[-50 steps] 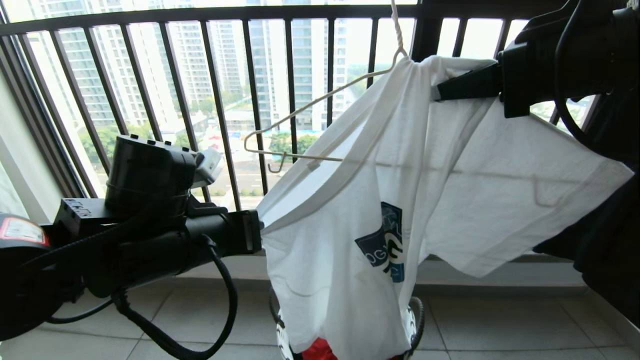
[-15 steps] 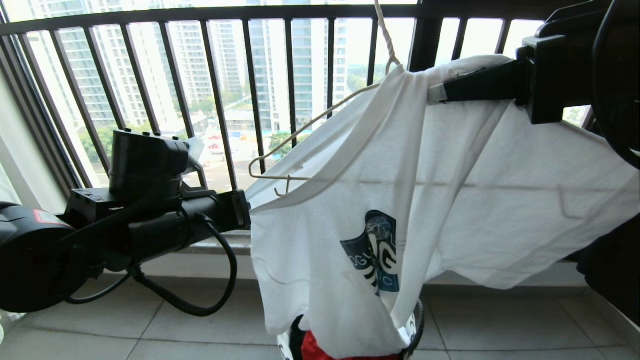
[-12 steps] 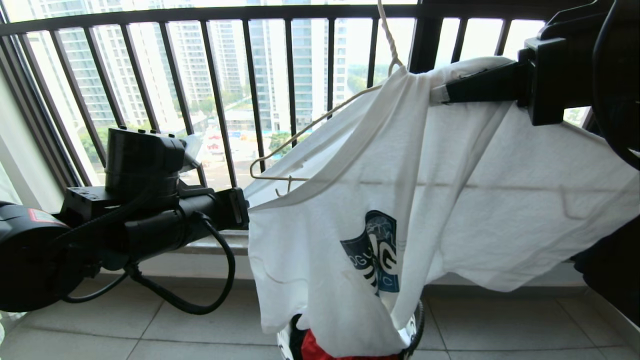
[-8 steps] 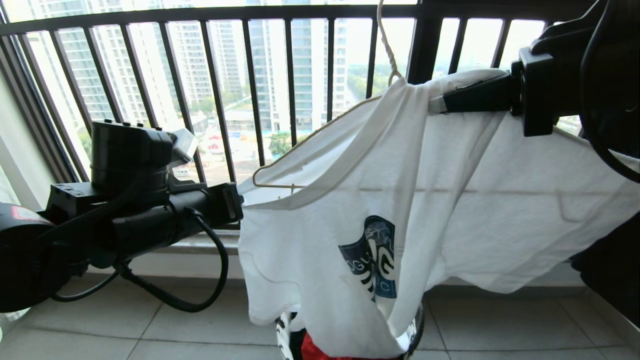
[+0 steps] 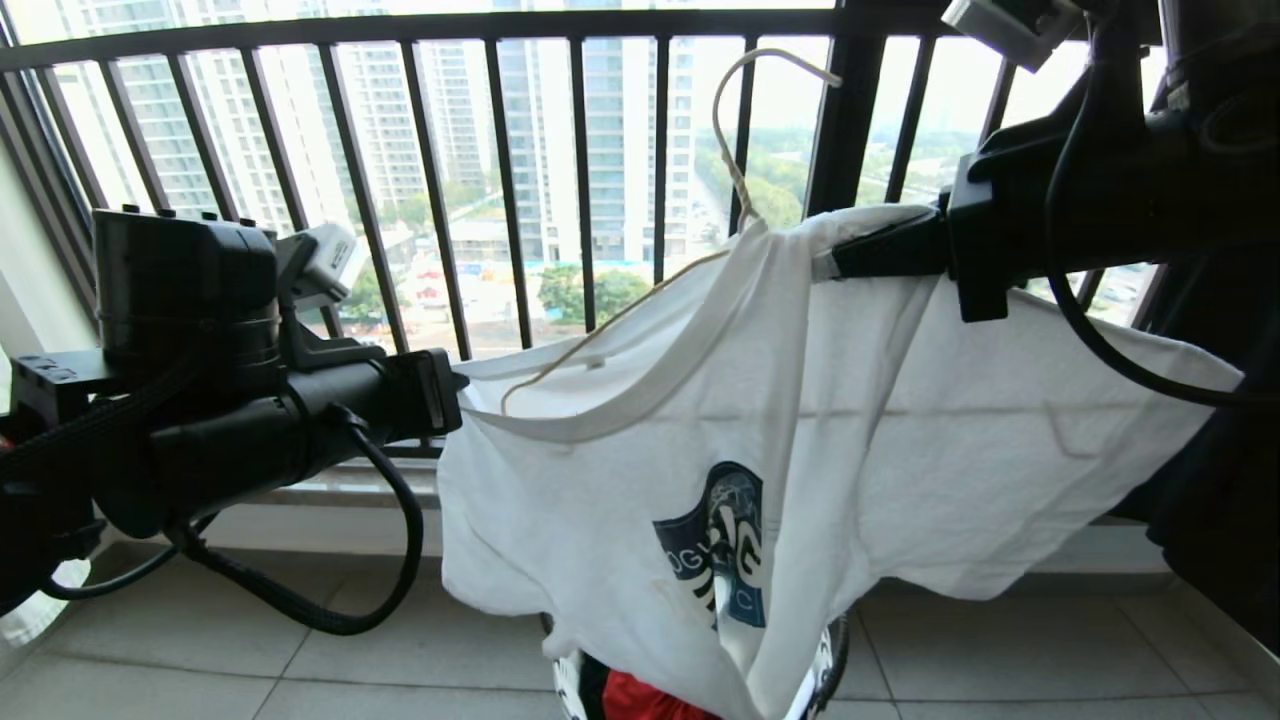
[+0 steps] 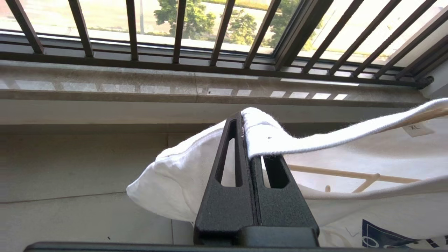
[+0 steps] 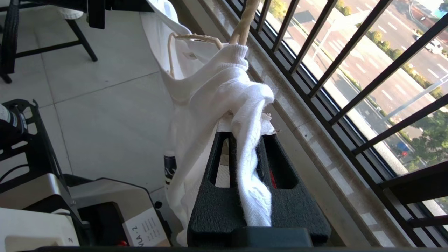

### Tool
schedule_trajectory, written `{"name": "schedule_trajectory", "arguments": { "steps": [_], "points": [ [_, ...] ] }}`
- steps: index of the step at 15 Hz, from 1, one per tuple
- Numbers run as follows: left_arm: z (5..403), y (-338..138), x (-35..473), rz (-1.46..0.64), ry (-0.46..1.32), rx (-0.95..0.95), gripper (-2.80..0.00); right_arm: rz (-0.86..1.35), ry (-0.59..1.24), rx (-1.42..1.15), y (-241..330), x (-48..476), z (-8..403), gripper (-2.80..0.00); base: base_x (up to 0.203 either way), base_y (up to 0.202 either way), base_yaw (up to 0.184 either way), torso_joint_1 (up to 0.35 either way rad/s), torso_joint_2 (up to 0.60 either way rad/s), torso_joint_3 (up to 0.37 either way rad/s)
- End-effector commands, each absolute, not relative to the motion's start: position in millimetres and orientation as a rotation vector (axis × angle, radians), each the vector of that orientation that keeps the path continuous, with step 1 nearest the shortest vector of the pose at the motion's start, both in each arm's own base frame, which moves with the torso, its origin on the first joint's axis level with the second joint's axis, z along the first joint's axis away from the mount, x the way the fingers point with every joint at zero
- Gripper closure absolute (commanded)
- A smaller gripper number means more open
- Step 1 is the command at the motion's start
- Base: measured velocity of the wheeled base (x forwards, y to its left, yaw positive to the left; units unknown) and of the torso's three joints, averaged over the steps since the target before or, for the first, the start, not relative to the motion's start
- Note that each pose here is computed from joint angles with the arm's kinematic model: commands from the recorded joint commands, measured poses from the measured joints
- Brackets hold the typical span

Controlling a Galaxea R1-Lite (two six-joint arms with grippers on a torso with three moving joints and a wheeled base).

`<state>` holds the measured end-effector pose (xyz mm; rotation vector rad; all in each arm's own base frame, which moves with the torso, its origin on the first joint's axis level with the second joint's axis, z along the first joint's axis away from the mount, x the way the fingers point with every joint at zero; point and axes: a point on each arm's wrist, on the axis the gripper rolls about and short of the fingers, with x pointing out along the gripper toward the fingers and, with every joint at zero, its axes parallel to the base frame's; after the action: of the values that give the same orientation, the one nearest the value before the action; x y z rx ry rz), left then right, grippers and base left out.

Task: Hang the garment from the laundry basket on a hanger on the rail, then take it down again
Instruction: Hang the clothes on the clothes rack

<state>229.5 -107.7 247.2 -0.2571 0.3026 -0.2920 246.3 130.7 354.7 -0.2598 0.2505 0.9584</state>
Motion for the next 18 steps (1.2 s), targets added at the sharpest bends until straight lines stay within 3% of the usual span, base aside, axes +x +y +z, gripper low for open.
{"name": "schedule_trajectory", "arguments": {
  "steps": [1, 7, 14, 18],
  "points": [
    [256.5, -103.4, 221.0, -0.299, 0.265, -0.251, 0.00, 1.000, 0.295, -0.270, 146.8, 256.1, 341.0, 0.00, 0.000, 0.000, 0.000, 0.000, 0.00, 0.000],
    [287.9, -98.1, 209.5, -0.296, 0.313, -0.214, 0.00, 1.031, 0.293, -0.242, 177.5, 279.5, 320.8, 0.00, 0.000, 0.000, 0.000, 0.000, 0.00, 0.000],
    [321.0, -103.1, 220.8, -0.277, 0.337, -0.193, 0.00, 0.910, 0.145, -0.225, 183.2, 290.5, 320.5, 0.00, 0.000, 0.000, 0.000, 0.000, 0.00, 0.000],
    [326.6, -94.1, 243.1, -0.100, 0.334, -0.120, 0.00, 0.815, 0.089, -0.238, 174.0, 286.4, 320.5, 0.00, 0.000, 0.000, 0.000, 0.000, 0.00, 0.000]
  ]
}}
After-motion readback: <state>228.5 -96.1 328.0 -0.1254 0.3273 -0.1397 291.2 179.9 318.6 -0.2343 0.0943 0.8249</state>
